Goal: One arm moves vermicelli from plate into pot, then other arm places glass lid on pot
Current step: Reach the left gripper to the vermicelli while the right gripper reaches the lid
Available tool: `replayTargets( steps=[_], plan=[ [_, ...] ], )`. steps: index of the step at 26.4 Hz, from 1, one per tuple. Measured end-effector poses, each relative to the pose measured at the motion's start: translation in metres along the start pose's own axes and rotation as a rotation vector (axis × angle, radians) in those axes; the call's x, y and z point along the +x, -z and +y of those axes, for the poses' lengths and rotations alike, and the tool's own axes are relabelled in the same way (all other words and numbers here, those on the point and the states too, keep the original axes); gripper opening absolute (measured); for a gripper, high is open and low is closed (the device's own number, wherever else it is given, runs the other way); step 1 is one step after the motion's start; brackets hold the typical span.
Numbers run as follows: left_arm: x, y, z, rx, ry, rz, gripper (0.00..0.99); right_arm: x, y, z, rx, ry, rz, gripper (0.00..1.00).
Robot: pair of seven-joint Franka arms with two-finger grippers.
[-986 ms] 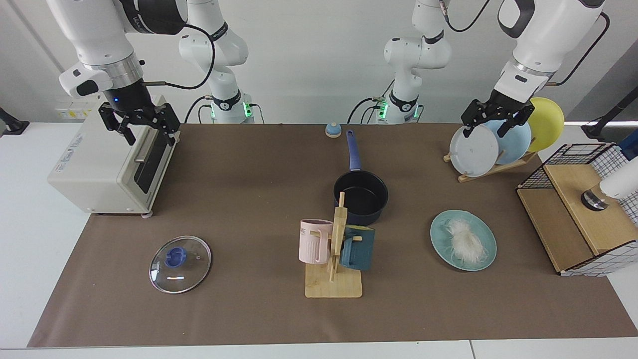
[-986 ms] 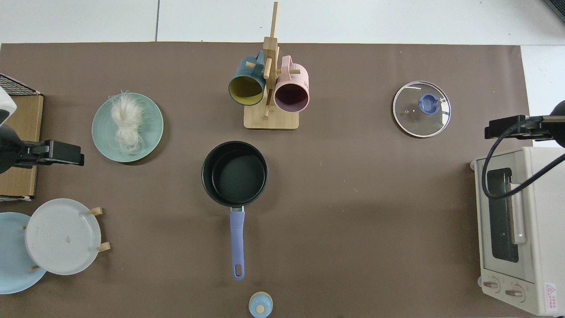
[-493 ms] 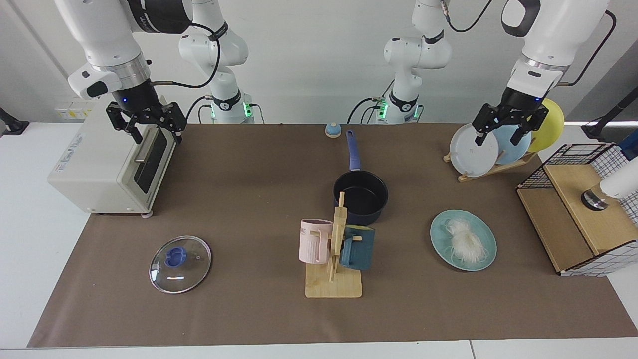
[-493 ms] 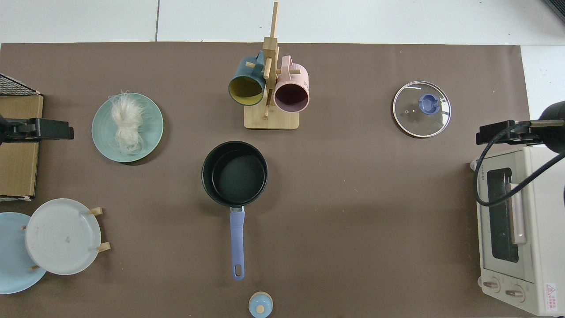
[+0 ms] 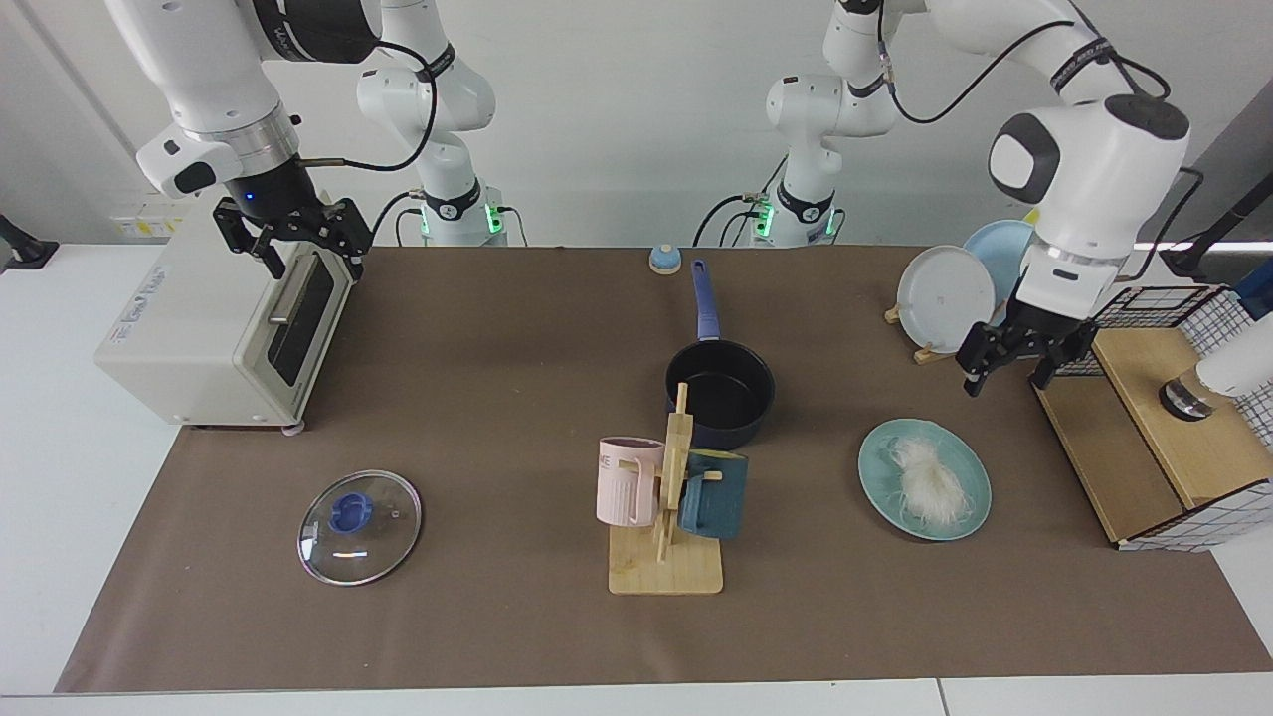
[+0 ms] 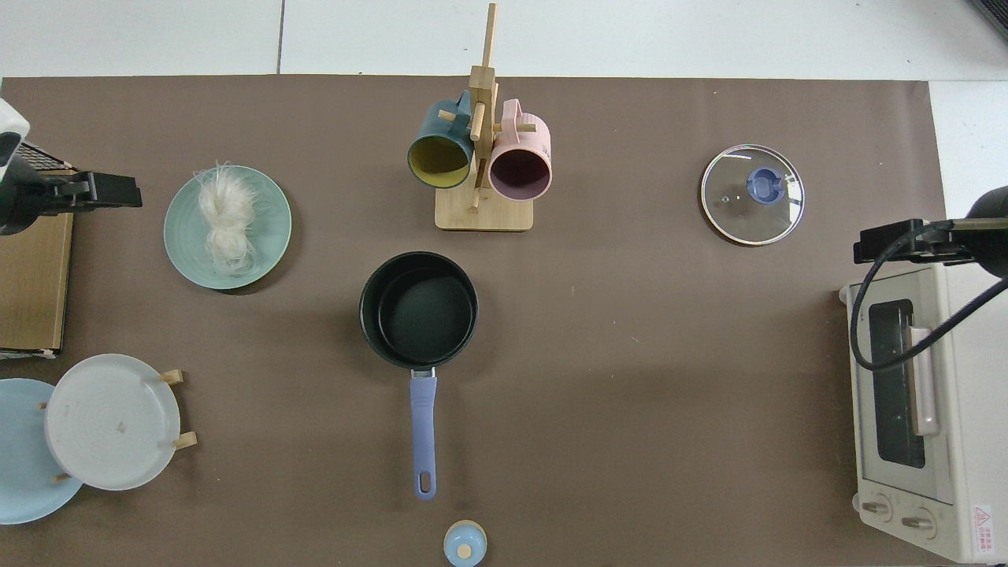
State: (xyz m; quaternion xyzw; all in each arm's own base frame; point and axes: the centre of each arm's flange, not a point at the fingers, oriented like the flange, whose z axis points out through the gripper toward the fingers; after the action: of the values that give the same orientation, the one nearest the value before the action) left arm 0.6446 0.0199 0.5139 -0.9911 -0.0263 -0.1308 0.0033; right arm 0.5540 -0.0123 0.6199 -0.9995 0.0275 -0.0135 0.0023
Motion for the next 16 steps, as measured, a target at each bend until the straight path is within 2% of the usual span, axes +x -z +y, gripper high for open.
replayTargets(
  steps=[9, 12, 16],
  plan=[
    [0.011, -0.118, 0.014, 0.026, -0.022, 0.003, 0.991, 0.004, 0.0, -0.001, 0.001, 0.002, -0.004, 1.0],
    [0.01, -0.148, 0.021, 0.023, -0.029, 0.011, 0.991, 0.019, -0.002, 0.001, 0.003, -0.001, 0.0, 1.0],
    [0.008, -0.165, 0.028, -0.006, -0.003, -0.001, 0.991, 0.051, -0.023, 0.002, 0.009, -0.001, -0.017, 1.0]
  ],
)
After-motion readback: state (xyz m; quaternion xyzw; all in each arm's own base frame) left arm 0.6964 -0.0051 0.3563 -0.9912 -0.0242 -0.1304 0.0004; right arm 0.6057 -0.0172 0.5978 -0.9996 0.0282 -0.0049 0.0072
